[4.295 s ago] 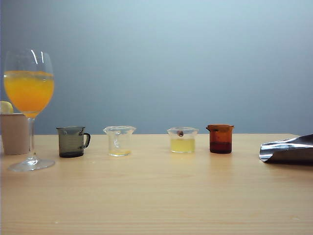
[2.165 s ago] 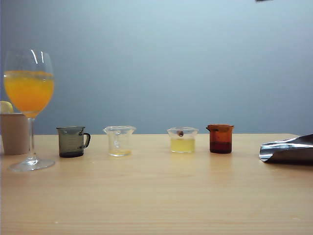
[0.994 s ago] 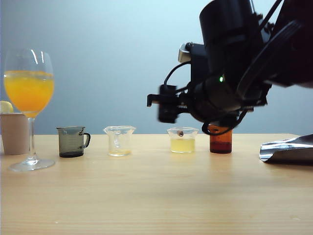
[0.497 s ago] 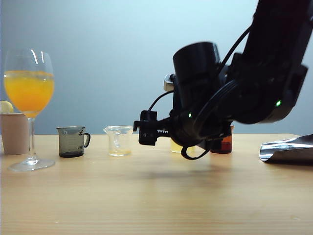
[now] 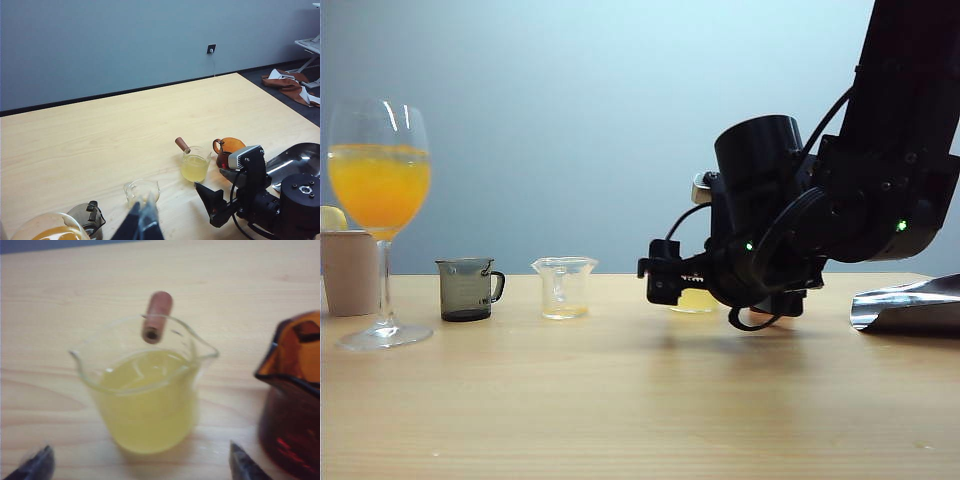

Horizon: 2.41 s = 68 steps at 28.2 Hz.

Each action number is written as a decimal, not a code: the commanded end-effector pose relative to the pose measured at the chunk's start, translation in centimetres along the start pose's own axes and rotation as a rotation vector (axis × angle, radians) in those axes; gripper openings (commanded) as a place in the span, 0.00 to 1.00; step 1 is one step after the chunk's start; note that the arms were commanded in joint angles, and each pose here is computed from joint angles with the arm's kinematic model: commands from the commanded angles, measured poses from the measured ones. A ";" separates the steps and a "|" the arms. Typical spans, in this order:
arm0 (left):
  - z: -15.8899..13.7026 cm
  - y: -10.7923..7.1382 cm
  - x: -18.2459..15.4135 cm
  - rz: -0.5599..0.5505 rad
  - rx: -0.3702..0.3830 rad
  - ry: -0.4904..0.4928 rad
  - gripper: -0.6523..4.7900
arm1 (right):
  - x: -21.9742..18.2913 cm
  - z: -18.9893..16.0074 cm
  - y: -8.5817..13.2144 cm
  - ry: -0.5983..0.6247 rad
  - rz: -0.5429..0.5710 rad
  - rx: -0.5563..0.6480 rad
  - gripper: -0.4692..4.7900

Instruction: Pick up the third measuring cup from the left, pour the pineapple juice inside into the goblet, and finally put the measuring cup back in its original place.

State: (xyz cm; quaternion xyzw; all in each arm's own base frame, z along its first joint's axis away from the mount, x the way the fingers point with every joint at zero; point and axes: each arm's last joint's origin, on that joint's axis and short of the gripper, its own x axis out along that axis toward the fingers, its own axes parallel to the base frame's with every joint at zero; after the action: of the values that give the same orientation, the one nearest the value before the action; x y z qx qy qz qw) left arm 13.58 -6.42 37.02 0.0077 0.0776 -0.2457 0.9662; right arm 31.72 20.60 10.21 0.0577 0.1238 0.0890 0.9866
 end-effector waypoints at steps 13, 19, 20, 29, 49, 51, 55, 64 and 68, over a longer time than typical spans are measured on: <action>0.6 -0.1 -0.2 -0.023 0.009 -0.049 0.11 | 2.0 -0.1 0.2 -0.006 0.020 -0.004 1.00; 0.6 -0.1 -0.2 -0.023 0.009 -0.050 0.11 | 2.7 0.3 -0.1 -0.016 0.034 0.005 1.00; 0.6 -0.1 -0.2 -0.023 0.009 -0.050 0.11 | 2.9 0.3 -0.1 -0.017 0.033 0.005 1.00; 0.6 -0.1 -0.2 -0.023 0.009 -0.050 0.11 | 4.3 0.3 0.2 -0.020 0.026 0.007 1.00; 0.6 -0.1 -0.2 -0.045 0.009 -0.050 0.11 | 5.7 1.0 0.6 -0.028 0.021 0.011 1.00; 0.6 -0.1 -0.2 -0.045 0.009 -0.050 0.11 | 5.9 1.0 0.6 -0.025 0.019 0.011 1.00; 0.6 -0.1 -0.2 -0.045 0.009 -0.050 0.11 | 6.1 1.1 0.1 -0.026 0.007 0.017 1.00; 0.6 -0.1 -0.2 -0.045 0.009 -0.050 0.11 | 6.2 1.0 -0.2 -0.003 -0.002 0.010 0.70; 0.6 -0.1 -0.2 -0.045 0.009 -0.050 0.11 | 6.2 0.9 -0.2 0.003 -0.003 0.008 0.37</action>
State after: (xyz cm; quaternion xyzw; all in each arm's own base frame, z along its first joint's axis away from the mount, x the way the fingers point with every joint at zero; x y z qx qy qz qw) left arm 13.53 -6.53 37.30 0.0039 0.0637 -0.2661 0.9618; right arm 37.93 21.47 9.65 0.0600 0.1193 0.0866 0.9872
